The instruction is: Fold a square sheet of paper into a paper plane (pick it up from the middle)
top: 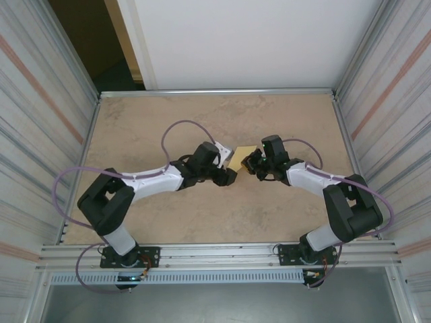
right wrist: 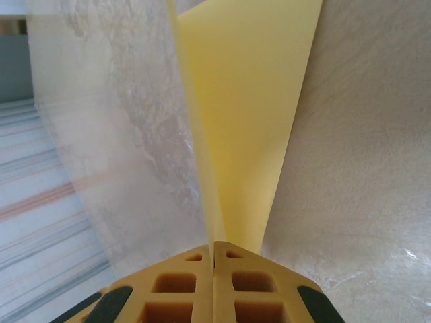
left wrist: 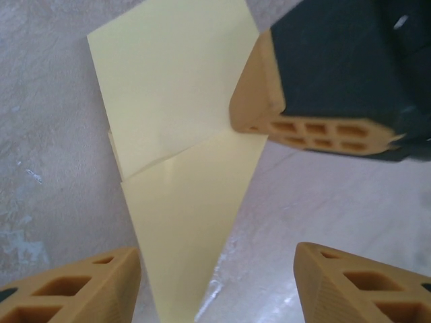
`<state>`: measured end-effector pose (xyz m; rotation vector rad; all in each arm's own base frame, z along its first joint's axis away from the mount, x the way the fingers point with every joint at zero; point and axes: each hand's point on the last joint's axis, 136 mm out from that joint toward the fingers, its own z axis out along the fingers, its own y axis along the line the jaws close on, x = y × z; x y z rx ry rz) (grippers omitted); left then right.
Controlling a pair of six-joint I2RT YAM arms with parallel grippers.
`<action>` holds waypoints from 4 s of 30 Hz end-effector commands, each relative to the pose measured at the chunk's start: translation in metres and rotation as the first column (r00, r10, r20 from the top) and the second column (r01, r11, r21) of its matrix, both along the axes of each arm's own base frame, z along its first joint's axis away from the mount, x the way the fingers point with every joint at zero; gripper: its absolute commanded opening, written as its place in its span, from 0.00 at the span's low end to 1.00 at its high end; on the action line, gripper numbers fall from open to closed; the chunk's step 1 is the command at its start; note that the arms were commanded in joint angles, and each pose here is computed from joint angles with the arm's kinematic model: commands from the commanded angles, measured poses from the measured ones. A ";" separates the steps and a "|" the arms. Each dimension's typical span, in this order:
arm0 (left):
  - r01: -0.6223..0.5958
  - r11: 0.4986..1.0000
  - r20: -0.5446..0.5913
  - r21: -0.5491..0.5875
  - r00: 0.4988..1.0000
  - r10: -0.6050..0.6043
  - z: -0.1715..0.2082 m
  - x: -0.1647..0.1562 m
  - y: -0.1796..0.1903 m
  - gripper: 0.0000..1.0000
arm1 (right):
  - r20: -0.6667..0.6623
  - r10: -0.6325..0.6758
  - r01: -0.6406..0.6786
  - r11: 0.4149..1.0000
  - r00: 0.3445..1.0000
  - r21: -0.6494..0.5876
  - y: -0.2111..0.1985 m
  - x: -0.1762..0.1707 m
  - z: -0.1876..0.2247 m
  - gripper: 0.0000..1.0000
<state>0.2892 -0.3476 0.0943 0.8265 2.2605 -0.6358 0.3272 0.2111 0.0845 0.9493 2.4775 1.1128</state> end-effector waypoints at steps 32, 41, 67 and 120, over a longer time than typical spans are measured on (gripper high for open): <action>0.231 0.954 0.211 0.189 0.940 -0.269 -0.033 -0.003 -0.017 0.42 | -0.116 -0.010 0.019 0.997 0.993 0.079 -0.001 -0.009 0.003 0.03; 0.240 0.950 0.182 0.201 0.943 -0.278 -0.049 -0.009 -0.013 0.35 | -0.143 -0.012 0.023 0.997 0.990 0.073 0.000 -0.009 -0.006 0.04; 0.270 0.946 0.117 0.180 0.949 -0.293 -0.066 -0.018 -0.015 0.16 | -0.138 -0.042 0.029 0.996 0.990 -0.089 -0.045 -0.015 -0.010 0.69; 0.232 0.973 -0.450 -0.004 0.868 -0.209 -0.095 -0.051 -0.016 0.17 | -0.011 0.303 -0.296 0.920 0.953 -0.258 -0.051 -0.058 -0.030 0.71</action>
